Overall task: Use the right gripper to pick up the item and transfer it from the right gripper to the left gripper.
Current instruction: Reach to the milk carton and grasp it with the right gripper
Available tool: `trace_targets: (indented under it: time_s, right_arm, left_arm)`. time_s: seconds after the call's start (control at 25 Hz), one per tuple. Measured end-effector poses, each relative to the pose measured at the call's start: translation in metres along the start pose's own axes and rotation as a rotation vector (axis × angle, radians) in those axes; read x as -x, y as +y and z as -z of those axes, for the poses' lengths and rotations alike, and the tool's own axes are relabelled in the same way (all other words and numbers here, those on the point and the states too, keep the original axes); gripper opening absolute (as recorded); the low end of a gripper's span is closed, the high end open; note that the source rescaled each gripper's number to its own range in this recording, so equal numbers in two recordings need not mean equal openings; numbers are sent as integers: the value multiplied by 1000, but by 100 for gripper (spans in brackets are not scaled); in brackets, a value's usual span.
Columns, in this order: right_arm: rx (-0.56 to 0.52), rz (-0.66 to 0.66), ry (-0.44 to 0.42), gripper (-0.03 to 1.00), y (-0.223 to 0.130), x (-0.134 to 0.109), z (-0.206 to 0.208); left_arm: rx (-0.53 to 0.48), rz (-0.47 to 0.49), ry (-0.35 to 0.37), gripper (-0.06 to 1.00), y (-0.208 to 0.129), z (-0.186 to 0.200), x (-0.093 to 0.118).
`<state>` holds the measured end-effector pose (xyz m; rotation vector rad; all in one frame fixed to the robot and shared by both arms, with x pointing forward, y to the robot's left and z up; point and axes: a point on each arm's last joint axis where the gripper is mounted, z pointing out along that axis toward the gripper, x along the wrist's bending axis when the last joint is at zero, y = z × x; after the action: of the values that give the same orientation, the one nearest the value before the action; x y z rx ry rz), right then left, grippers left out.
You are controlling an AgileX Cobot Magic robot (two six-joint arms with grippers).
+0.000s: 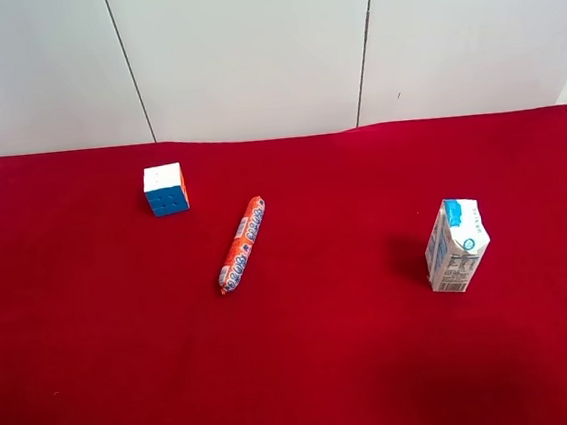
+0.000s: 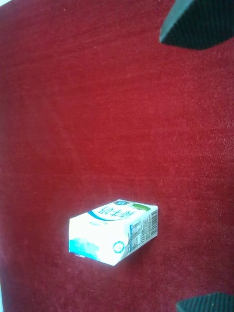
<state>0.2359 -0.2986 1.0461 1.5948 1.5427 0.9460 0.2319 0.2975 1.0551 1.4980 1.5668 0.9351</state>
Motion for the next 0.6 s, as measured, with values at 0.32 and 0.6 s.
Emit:
trace_targets:
  time_s: [0.32,0.6]
  right_arm:
    - [0,0,0,98,0,0,0]
    - [0,0,0,98,0,0,0]
  left_arm:
    - [0,0,0,100,0,0,0]
    - [0,0,0,100,0,0,0]
